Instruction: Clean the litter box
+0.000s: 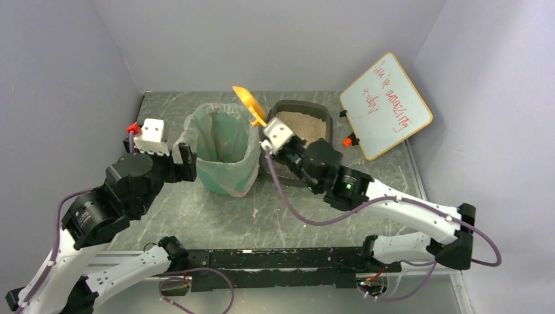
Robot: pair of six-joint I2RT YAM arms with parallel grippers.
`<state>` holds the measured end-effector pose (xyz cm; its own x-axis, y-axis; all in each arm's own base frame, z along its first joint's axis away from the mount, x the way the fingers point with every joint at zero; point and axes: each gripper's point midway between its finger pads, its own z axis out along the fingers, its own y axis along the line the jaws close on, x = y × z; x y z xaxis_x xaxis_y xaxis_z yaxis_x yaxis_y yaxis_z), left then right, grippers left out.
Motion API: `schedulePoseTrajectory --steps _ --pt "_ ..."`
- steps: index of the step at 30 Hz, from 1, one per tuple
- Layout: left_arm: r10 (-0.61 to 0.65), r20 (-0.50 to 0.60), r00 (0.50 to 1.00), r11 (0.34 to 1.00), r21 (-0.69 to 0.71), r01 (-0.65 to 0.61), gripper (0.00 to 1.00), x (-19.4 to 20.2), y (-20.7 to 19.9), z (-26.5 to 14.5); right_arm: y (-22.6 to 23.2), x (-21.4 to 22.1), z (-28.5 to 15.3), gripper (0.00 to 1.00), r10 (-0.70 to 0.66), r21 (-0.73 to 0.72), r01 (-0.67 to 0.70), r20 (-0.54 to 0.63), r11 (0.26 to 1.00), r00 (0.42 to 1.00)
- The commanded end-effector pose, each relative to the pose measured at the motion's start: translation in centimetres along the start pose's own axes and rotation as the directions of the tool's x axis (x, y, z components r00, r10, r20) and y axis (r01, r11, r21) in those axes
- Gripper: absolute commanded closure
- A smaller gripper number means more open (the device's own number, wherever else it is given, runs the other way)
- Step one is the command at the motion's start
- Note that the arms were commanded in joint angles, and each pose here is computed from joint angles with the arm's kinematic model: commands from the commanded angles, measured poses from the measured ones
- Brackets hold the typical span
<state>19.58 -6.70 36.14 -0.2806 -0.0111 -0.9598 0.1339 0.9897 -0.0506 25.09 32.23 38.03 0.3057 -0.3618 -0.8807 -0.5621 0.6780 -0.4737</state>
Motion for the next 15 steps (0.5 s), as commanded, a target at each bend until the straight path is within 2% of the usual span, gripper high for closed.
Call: schedulePoseTrajectory --steps 1,6,10,15 --pt "-0.020 0.023 1.000 1.000 0.001 0.020 0.03 -0.7 0.0 -0.2 -4.7 -2.1 -3.0 1.00 0.234 0.190 -0.257 0.135 0.948 0.963" --pt "-0.035 0.015 0.999 0.999 0.017 0.034 0.03 -0.6 -0.6 0.1 -6.3 1.4 -5.5 1.00 0.422 0.325 -0.441 0.130 0.837 0.897" --pt "-0.046 0.005 0.999 0.998 0.036 0.045 0.03 -0.3 -1.2 0.4 -6.7 4.0 -6.6 1.00 0.581 0.377 -0.589 0.149 0.715 0.801" --pt "-0.062 -0.003 0.998 0.996 0.060 0.063 0.03 -0.1 -1.7 0.4 -6.2 7.5 -7.0 1.00 0.711 0.401 -0.701 0.155 0.589 0.686"
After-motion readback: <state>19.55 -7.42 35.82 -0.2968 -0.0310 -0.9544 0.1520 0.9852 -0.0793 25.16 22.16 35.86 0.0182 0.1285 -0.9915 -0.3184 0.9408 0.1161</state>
